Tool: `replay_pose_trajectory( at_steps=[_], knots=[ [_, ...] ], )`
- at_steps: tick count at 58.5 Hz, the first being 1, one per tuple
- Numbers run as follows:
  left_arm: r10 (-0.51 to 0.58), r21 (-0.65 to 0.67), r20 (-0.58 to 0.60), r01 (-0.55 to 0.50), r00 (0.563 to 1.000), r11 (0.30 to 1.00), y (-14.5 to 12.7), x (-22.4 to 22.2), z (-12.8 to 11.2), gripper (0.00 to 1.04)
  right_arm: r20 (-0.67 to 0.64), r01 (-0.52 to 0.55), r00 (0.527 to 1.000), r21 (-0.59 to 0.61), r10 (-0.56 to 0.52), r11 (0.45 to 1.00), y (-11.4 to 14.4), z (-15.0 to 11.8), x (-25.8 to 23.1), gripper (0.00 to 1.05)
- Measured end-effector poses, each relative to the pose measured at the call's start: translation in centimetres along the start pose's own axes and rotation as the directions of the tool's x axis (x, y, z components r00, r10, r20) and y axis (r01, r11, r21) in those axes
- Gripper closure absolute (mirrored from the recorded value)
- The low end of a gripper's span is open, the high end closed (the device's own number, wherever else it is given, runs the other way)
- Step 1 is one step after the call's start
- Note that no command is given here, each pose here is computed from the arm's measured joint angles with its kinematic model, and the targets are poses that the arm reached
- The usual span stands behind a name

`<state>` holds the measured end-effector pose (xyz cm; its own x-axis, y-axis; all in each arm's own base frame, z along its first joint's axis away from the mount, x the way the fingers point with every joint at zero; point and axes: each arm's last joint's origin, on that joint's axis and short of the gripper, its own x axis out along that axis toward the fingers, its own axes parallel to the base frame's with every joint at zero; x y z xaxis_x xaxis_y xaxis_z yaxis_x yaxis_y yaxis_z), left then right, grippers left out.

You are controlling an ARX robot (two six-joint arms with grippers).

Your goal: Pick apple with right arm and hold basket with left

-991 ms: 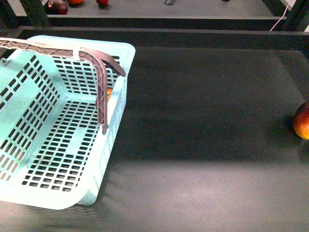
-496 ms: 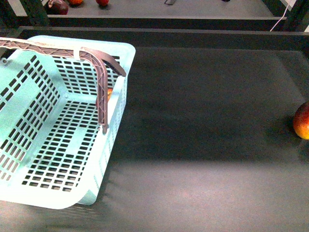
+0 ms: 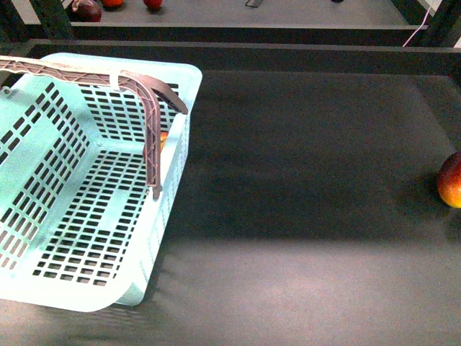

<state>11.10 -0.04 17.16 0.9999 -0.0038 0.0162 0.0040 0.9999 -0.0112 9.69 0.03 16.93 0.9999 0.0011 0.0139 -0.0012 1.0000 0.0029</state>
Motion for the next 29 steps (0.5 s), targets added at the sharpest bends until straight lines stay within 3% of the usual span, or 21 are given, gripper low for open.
replay_pose_trajectory(
  at_steps=[29],
  knots=[
    [0.0, 0.0, -0.005, 0.0, 1.0, 1.0, 0.0, -1.4, -0.3, 1.01, 0.0, 0.0, 1.0, 0.0, 0.0, 1.0, 0.0, 0.0, 0.0, 0.09]
  ],
)
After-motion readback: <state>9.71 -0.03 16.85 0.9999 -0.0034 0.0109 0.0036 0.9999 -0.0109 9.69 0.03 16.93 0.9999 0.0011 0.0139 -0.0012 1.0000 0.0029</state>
